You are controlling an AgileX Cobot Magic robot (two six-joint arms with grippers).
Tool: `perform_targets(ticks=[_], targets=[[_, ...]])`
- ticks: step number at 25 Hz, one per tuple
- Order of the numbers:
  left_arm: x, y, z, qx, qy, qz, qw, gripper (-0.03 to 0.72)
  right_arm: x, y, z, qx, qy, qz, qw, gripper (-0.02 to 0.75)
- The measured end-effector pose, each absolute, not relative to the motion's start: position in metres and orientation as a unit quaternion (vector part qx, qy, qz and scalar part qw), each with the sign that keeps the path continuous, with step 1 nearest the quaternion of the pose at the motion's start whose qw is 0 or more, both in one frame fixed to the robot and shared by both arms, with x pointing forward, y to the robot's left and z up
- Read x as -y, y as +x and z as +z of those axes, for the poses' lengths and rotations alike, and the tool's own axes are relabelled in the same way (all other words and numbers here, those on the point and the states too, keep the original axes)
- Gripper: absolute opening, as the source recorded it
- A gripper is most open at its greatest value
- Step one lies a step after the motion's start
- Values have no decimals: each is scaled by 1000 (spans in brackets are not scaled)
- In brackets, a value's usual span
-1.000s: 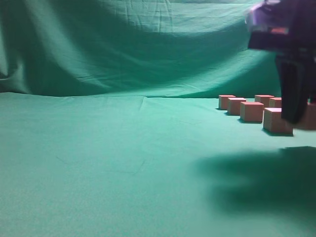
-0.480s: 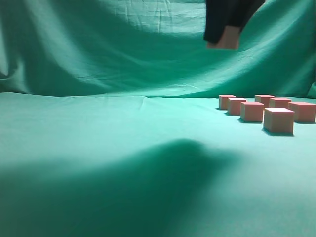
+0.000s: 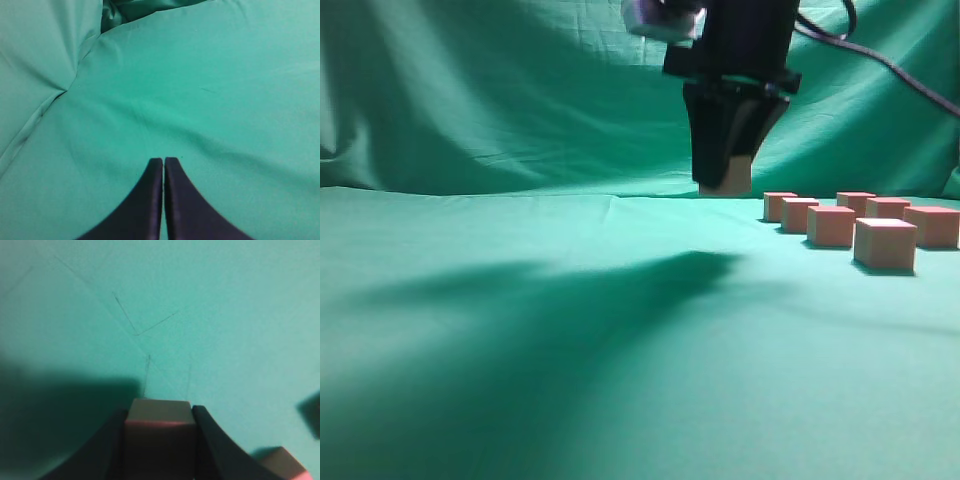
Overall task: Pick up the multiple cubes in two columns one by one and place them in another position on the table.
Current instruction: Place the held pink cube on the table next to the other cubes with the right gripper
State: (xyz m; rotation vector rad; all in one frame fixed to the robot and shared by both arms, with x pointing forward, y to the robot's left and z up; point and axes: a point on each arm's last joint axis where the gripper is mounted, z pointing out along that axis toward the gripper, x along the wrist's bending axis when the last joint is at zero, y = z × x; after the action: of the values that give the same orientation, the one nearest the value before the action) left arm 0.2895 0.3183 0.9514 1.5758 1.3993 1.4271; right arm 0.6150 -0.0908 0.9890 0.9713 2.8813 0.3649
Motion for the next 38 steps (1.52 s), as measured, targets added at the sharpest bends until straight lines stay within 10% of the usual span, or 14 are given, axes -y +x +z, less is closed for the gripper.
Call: perform_targets(ticks=[23,30,38], targets=[[-318,289,951,-526,592,536,294,0,82,630,945,-940,320,115,32,247],[-318,289,951,-526,592,536,294,0,77,638,970,-936,324,128,38,594],[-318,289,951,-526,592,536,294,0,76,638,1034,-921,361,145,37,547]])
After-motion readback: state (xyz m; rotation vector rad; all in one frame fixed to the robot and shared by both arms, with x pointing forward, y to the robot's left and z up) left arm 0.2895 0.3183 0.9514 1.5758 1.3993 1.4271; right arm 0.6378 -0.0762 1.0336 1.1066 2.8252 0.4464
